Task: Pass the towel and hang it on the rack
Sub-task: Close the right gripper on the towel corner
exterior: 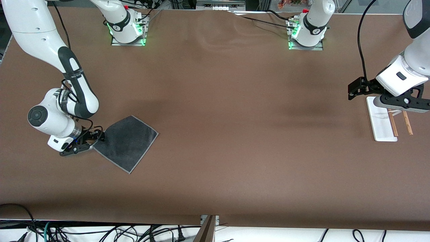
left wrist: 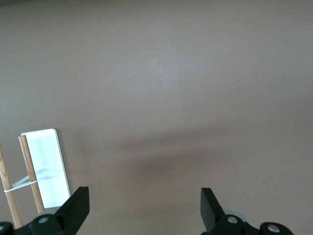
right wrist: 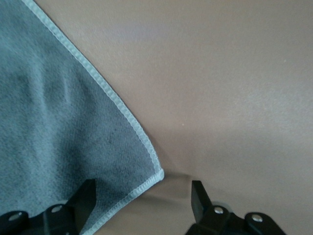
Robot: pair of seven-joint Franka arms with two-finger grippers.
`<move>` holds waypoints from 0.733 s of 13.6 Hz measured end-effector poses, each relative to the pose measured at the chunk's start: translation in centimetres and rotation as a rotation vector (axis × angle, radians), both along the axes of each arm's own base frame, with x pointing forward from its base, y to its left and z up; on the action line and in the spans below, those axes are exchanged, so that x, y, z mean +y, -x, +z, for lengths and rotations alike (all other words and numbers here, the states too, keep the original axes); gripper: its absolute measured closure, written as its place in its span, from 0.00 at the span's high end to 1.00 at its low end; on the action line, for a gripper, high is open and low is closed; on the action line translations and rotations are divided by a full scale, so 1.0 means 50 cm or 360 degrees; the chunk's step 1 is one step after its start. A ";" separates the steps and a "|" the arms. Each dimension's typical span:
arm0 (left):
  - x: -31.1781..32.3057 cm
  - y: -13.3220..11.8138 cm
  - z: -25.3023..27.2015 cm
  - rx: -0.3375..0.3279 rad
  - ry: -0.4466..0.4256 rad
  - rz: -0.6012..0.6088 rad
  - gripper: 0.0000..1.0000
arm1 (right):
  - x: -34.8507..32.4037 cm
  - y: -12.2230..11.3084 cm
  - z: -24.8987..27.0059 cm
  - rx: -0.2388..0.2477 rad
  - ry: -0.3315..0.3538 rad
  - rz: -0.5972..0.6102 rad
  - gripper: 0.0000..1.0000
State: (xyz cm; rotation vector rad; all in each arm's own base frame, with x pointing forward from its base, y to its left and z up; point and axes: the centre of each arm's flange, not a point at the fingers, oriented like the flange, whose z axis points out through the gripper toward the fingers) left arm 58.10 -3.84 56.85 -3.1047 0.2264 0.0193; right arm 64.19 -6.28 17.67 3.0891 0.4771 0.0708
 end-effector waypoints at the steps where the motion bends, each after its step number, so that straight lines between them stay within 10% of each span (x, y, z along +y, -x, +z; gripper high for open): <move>1: 0.000 0.000 0.000 0.0000 0.0000 0.0000 1.00 | 0.000 0.001 -0.004 -0.0003 0.0001 0.0000 0.81; 3: 0.000 0.000 0.000 0.0000 0.0000 0.0000 1.00 | 0.001 0.001 -0.006 -0.0009 0.0000 0.0002 0.74; 10: 0.001 0.000 0.000 0.0001 0.0000 0.0001 1.00 | 0.027 -0.008 0.009 -0.0029 -0.0081 -0.0047 0.02</move>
